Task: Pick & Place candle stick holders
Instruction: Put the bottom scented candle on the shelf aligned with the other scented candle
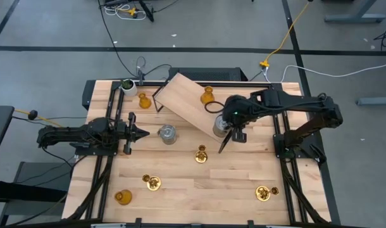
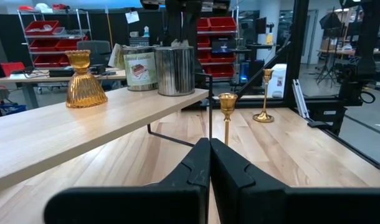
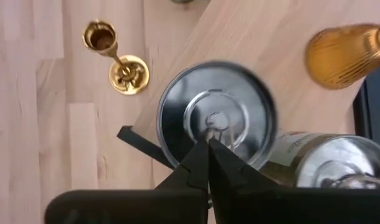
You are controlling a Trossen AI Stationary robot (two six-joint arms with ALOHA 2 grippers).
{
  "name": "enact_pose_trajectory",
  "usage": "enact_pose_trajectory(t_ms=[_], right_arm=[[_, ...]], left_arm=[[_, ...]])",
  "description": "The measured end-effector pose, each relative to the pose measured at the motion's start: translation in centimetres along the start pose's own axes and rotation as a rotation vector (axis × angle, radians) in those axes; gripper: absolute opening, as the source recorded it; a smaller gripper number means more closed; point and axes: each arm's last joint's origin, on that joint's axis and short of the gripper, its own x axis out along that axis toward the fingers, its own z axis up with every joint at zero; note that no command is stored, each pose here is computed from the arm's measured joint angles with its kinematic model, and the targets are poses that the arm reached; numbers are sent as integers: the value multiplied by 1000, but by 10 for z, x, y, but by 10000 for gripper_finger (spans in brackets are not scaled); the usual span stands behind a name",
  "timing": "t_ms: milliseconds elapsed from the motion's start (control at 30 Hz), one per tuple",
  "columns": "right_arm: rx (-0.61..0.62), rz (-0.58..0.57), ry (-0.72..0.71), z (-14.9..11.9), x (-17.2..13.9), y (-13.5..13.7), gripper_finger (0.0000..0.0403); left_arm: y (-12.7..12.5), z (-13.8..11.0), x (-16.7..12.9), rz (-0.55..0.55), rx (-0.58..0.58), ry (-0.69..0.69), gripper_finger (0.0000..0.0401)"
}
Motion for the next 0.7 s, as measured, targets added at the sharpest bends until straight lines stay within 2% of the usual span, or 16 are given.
enact_pose_trajectory(t_ms=[367,700], right_arm=[[35,-83,-87,-10,-25,-9,4],[81,-107,-101,-14,-30,-22,4]], left_arm=[[0,0,0,0,0,0,12],[0,0,0,1,0,0,12]])
